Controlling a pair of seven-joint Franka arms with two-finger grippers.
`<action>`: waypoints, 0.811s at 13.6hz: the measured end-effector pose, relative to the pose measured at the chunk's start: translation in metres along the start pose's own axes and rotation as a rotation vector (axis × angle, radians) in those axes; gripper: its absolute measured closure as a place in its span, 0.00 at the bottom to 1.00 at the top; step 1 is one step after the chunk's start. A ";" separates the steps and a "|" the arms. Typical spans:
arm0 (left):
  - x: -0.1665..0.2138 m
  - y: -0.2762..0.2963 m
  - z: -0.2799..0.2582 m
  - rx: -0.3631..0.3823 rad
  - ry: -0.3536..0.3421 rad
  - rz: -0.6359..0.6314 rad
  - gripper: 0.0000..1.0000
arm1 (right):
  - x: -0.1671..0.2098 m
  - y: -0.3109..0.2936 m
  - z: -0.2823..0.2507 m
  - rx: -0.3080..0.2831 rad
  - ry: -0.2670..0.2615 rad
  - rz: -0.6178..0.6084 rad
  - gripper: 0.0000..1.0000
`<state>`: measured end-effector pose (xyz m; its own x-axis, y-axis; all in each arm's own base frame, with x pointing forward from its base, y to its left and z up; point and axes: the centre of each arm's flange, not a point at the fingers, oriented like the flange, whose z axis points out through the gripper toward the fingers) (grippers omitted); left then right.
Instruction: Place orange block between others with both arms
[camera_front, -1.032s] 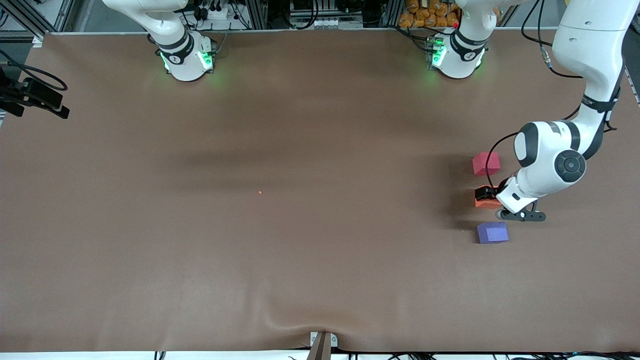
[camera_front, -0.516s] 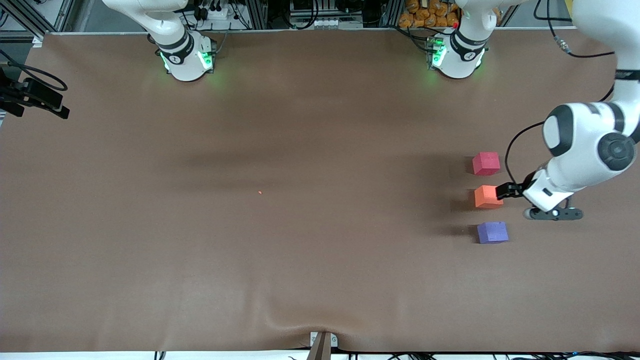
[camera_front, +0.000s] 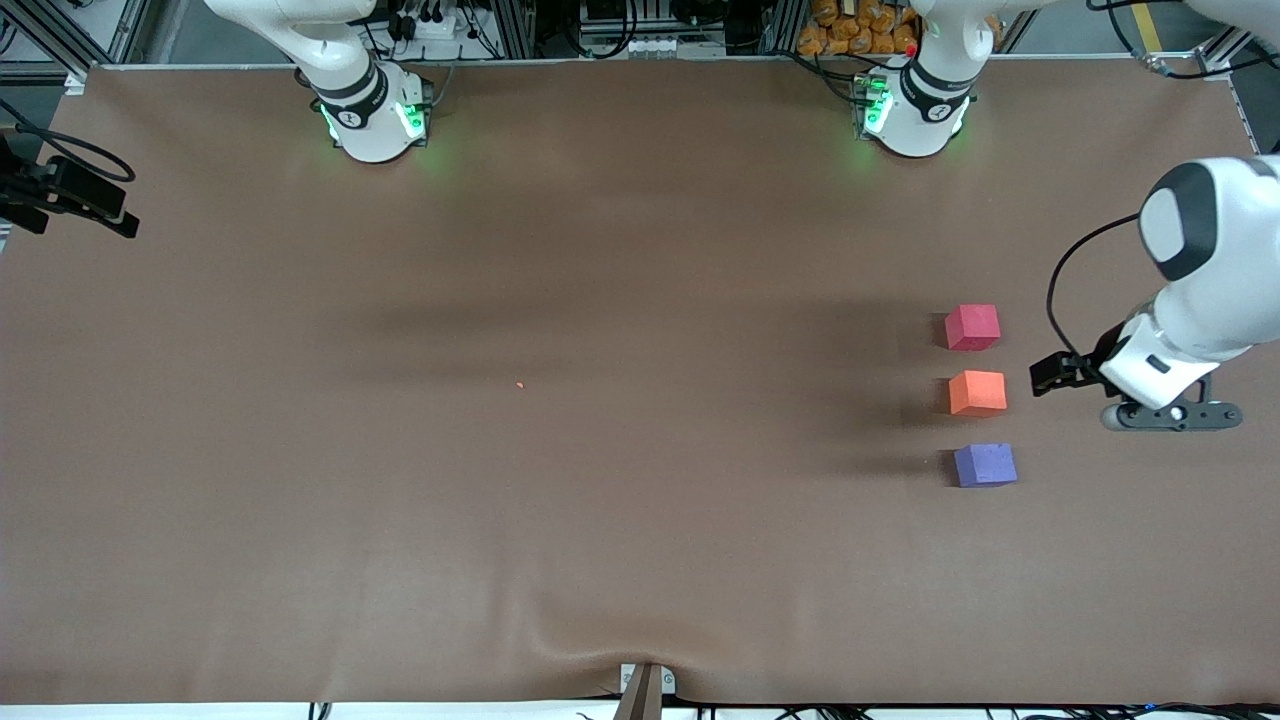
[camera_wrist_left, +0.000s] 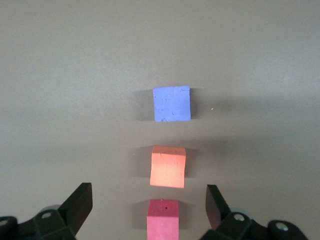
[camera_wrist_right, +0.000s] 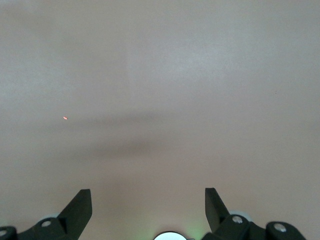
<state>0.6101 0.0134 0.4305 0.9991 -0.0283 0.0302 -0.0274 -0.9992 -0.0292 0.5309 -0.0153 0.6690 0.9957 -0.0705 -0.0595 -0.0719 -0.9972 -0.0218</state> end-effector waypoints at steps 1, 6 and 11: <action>-0.001 0.006 -0.018 0.000 -0.004 -0.001 0.00 | 0.000 0.000 0.000 0.000 0.000 0.000 0.00; -0.013 0.036 -0.095 0.006 -0.024 -0.047 0.00 | 0.000 0.000 0.000 0.000 -0.001 0.000 0.00; -0.021 0.039 -0.144 0.010 -0.044 -0.042 0.00 | 0.000 0.000 0.001 0.000 -0.001 0.000 0.00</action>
<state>0.5838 -0.0294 0.5722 0.9998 0.0153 -0.0120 0.0148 -0.9991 -0.0391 0.5313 -0.0150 0.6684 0.9957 -0.0700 -0.0605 -0.0714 -0.9972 -0.0217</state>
